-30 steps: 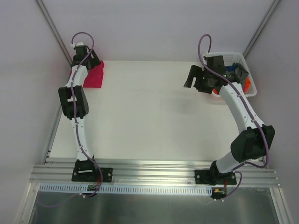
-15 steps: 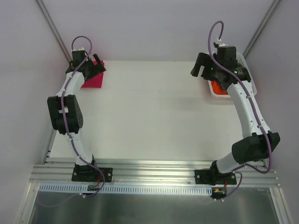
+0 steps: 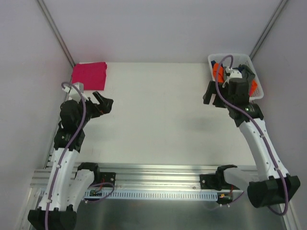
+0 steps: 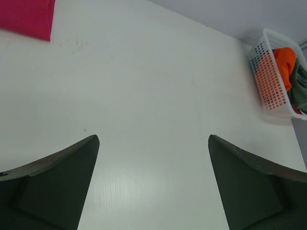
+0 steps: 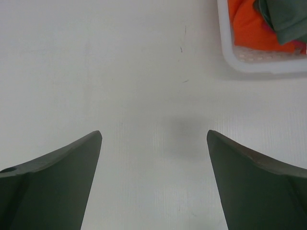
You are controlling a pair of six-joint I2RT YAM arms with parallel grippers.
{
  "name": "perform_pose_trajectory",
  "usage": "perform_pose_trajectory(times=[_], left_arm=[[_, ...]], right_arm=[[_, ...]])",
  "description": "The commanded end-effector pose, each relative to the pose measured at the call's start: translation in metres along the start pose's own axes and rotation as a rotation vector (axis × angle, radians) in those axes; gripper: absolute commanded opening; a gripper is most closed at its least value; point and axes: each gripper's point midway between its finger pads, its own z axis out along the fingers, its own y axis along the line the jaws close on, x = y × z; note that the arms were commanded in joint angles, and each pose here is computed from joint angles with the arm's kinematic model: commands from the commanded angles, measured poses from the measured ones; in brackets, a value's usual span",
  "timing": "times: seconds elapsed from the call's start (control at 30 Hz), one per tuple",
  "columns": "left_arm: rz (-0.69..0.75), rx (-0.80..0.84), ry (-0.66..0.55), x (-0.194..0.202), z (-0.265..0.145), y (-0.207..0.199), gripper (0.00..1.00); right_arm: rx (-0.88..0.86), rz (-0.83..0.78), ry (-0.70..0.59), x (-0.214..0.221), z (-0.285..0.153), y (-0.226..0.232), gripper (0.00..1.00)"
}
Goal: Fold and stack the t-shirts
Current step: Neatly place the folded tshirt to the corner
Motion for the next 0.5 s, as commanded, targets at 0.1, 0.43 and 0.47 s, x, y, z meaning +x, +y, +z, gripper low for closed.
perform_pose_trajectory(times=[0.1,0.43,0.47], left_arm=[[-0.094,-0.131,0.027,0.053,-0.016,0.040,0.99],[-0.090,-0.098,0.088,0.057,-0.010,0.032,0.99],[-0.090,-0.103,0.087,0.058,-0.010,0.033,0.99]], right_arm=[[0.010,0.098,-0.085,0.037,-0.018,-0.012,0.97],[-0.052,0.123,-0.084,0.060,-0.010,-0.006,0.97],[-0.057,0.125,-0.089,0.059,-0.012,-0.005,0.97]])
